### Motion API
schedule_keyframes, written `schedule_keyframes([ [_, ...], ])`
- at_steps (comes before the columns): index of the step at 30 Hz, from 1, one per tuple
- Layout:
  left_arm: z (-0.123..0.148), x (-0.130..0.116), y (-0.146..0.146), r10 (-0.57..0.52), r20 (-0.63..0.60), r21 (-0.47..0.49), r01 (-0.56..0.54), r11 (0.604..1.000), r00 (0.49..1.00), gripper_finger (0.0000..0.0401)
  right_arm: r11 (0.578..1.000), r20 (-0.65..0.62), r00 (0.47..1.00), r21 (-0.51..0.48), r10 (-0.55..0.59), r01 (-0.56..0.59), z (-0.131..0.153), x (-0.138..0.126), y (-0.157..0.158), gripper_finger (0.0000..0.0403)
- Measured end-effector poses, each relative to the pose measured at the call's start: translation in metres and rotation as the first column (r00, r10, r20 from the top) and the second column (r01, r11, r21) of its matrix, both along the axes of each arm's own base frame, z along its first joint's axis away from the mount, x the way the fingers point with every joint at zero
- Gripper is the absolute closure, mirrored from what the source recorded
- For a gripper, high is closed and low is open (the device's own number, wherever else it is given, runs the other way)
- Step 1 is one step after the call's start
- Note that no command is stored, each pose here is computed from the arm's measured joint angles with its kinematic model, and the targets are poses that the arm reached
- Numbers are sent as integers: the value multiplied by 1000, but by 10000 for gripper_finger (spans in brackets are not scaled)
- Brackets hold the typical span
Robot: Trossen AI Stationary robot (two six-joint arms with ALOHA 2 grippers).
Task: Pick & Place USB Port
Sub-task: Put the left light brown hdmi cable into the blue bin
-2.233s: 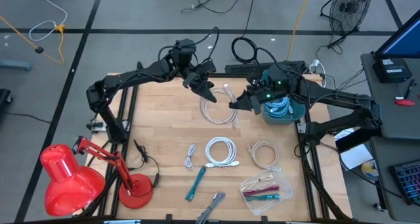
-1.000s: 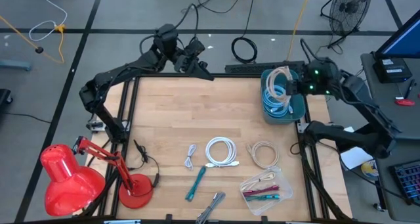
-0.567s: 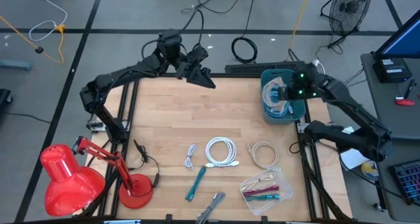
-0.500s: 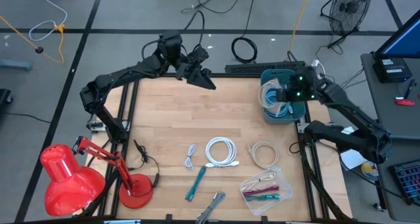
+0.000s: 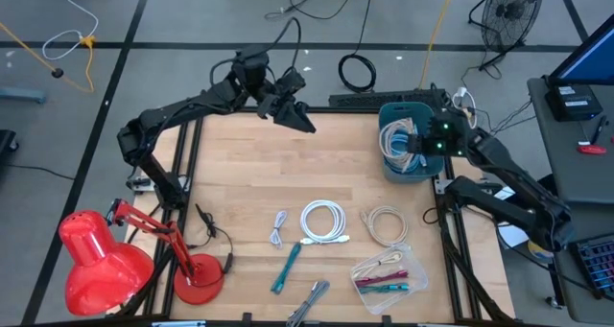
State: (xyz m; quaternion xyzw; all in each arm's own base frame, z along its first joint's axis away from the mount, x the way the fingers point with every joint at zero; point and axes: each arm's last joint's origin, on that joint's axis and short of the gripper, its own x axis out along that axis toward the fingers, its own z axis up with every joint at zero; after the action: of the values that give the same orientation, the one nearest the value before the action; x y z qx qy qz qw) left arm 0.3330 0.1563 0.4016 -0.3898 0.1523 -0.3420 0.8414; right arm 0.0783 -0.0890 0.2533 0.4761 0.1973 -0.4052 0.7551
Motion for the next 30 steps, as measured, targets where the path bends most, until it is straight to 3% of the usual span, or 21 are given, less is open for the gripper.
schedule_keyframes([
  [8, 0, 0, 0, 0, 1, 1, 0, 1000, 1000, 233, 981, -23, 988, -119, -154, 151, 6, -10, 4, 371],
  [12, 0, 1, -2, -5, 1, 1, 5, 1000, 1000, 233, 978, -36, 987, -144, -156, 150, 7, -11, 5, 371],
  [30, 0, 1, -2, -1, 10, 10, 1, 1000, 1000, 233, 997, -77, 995, 38, -64, 67, -4, -15, 16, 371],
])
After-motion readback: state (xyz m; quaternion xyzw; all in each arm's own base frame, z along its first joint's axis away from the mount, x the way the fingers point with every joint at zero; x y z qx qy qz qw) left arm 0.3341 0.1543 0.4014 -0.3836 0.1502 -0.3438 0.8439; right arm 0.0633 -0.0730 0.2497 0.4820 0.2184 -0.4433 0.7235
